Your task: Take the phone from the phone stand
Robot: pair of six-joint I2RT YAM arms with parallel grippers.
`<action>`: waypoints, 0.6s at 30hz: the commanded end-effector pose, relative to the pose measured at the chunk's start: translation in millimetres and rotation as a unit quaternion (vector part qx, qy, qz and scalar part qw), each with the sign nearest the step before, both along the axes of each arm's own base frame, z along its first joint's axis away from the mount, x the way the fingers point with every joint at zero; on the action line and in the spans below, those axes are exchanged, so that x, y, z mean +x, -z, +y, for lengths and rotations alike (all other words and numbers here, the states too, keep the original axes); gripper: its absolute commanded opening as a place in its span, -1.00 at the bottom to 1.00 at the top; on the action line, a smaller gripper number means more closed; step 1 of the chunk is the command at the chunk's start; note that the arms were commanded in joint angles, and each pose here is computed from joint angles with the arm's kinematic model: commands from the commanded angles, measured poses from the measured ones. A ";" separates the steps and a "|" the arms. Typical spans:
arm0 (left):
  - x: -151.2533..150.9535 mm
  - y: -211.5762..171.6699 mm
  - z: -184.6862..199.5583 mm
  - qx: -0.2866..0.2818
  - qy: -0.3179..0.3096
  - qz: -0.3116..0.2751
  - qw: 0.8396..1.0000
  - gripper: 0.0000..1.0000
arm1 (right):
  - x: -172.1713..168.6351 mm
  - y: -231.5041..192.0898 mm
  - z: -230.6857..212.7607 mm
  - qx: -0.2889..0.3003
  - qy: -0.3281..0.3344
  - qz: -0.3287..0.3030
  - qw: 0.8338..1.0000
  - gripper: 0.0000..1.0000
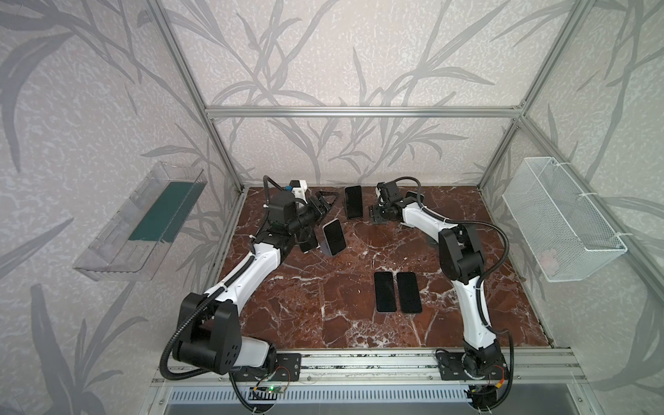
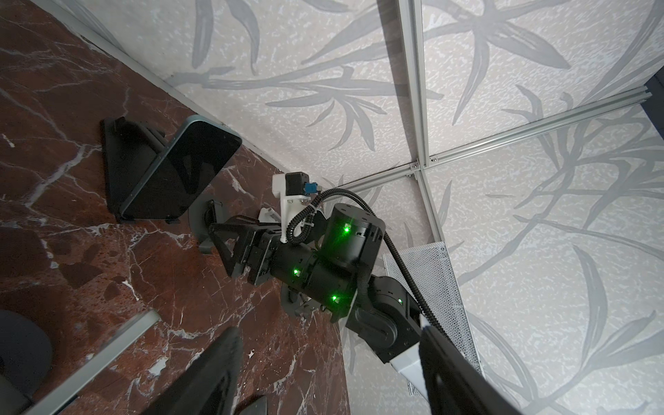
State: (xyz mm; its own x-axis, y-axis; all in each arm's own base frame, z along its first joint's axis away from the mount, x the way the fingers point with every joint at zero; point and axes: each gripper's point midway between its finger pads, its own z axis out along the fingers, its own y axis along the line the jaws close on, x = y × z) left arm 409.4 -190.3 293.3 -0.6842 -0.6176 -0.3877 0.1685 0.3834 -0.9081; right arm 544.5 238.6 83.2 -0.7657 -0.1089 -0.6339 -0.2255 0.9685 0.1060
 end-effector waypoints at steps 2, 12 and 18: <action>-2.5 -28.8 0.3 -0.015 0.006 -0.036 0.999 0.56 | -15.2 -93.8 -6.4 0.013 0.010 -0.068 0.998 0.58; -6.8 -31.4 -9.2 -0.017 0.025 -0.040 0.999 0.57 | -67.3 -153.6 -68.3 0.057 0.149 -0.188 0.969 0.98; -7.9 -27.2 -16.7 -0.006 0.036 -0.040 0.999 0.57 | -72.8 -142.9 -111.5 0.038 0.219 -0.146 0.964 0.67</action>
State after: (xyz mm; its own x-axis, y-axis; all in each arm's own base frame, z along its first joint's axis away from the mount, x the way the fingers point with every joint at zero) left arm 403.1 -200.9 297.8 -0.7054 -0.5886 -0.3949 0.2017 0.3674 -0.9079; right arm 462.2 150.1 207.3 -0.5521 0.1666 -0.8169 0.0325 0.9834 0.1786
